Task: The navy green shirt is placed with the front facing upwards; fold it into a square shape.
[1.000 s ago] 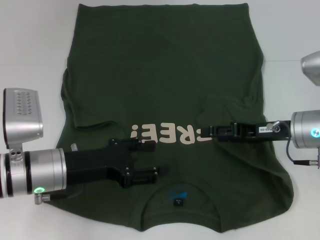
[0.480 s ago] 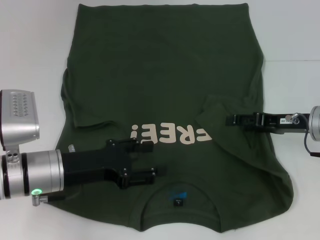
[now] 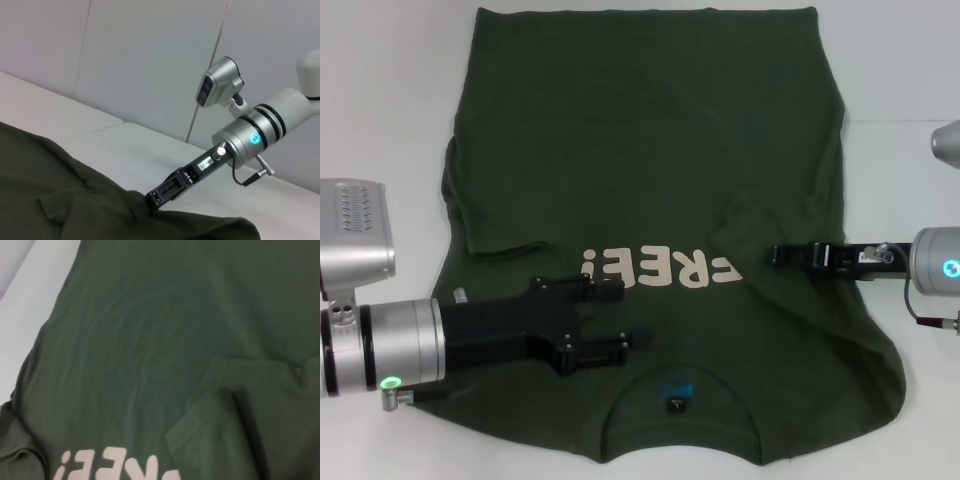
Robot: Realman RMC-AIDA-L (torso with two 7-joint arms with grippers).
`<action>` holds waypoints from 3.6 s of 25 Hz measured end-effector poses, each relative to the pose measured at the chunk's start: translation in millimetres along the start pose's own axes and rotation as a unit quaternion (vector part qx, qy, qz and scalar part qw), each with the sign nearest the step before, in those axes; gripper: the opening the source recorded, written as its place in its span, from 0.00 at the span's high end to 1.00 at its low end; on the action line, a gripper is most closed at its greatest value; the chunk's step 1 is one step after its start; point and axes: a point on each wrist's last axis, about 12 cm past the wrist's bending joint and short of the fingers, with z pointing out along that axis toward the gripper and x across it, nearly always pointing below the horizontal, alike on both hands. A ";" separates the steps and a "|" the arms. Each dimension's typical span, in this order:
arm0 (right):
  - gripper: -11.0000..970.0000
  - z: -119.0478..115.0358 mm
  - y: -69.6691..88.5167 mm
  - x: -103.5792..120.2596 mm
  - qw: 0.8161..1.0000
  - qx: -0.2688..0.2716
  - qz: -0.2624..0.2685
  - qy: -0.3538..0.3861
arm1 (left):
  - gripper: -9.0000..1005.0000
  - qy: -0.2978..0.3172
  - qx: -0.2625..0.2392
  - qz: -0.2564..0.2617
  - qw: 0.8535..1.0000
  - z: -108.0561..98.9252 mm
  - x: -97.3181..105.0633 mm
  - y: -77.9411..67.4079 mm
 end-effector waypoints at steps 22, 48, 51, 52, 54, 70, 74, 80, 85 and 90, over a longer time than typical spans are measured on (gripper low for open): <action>0.14 -10.9 15.9 -3.9 0.997 -0.071 -0.012 0.013 | 0.27 0.000 -0.002 -0.003 1.000 -1.7 0.8 0.3; 0.14 -38.4 15.0 27.5 0.975 -0.198 -0.092 -0.052 | 0.27 -0.053 -0.064 -0.092 0.992 -63.4 23.2 -7.8; 0.14 -37.5 19.3 33.2 0.971 -0.215 -0.094 -0.048 | 0.27 -0.054 -0.078 -0.105 0.990 -72.8 28.1 -9.9; 0.14 -37.0 20.6 34.7 0.970 -0.220 -0.096 -0.046 | 0.27 -0.053 -0.084 -0.107 0.989 -76.2 30.0 -10.5; 0.14 -36.4 22.2 36.4 0.968 -0.226 -0.099 -0.044 | 0.27 -0.050 -0.100 -0.114 0.987 -84.8 34.2 -11.2; 0.15 -31.3 41.6 28.3 0.955 -0.257 -0.146 0.000 | 0.27 -0.006 -0.208 -0.237 0.949 -131.1 57.6 -3.3; 0.15 -29.7 47.9 20.8 0.951 -0.252 -0.175 0.044 | 0.27 -0.001 -0.211 -0.244 0.947 -132.3 59.3 -3.4; 0.15 -27.3 62.4 9.3 0.938 -0.236 -0.236 0.097 | 0.27 0.014 -0.210 -0.247 0.946 -132.4 62.6 -4.6; 0.15 -23.2 69.4 6.6 0.933 -0.239 -0.246 0.106 | 0.27 0.024 -0.220 -0.247 0.943 -133.1 64.4 -2.2; 0.15 -20.2 74.3 6.9 0.931 -0.245 -0.248 0.107 | 0.27 0.035 -0.239 -0.237 0.941 -134.6 63.6 3.5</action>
